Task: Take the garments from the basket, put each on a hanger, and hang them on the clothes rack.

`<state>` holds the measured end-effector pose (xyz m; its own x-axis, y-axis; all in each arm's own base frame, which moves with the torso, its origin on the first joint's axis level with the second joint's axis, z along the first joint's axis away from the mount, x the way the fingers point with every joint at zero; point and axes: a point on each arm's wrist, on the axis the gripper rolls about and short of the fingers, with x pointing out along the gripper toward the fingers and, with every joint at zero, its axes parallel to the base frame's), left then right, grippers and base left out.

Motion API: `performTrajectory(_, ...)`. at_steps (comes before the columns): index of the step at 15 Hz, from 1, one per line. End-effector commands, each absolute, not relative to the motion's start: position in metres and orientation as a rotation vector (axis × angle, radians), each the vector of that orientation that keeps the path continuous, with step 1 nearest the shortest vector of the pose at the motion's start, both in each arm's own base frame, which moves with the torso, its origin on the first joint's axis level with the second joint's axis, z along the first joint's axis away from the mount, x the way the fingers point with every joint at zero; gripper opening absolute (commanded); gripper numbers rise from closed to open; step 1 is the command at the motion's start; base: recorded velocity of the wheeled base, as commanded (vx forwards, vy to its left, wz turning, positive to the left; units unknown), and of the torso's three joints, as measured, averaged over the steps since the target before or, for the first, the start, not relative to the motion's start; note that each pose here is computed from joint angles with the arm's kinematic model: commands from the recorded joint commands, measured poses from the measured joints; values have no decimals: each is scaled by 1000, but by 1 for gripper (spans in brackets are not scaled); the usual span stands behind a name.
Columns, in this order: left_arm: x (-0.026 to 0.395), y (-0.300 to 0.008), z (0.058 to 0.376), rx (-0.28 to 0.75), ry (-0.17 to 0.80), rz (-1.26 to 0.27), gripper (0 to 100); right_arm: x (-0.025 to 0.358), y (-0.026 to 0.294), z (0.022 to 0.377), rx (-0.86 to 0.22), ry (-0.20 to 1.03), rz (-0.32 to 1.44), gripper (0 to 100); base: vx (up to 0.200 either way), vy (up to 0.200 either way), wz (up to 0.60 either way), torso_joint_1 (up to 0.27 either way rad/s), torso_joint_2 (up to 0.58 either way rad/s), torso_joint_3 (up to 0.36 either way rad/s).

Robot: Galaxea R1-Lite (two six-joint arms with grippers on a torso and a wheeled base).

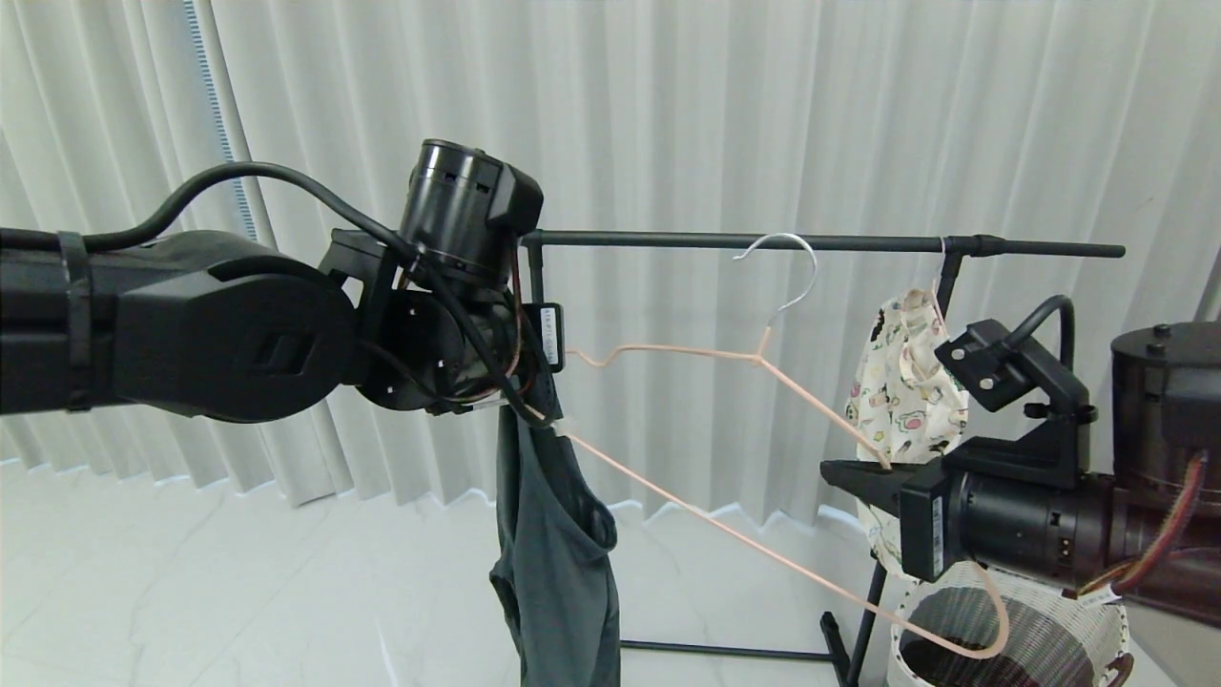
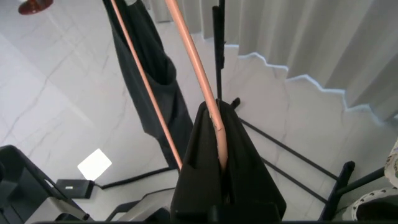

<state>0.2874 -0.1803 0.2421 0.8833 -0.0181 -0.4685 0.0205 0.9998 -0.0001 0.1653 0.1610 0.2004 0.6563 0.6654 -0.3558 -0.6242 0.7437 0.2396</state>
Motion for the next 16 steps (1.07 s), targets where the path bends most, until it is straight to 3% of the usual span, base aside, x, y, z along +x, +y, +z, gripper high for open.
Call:
performTrajectory(1,288,-181,243,2,488,-19,0,169,169,195,86,467,739,0,0,0,0,0,0,0)
performTrajectory(16,253,-195,260,-56,484,-98,0,178,217,173,42,476,772,0,0,0,0,0,0,0)
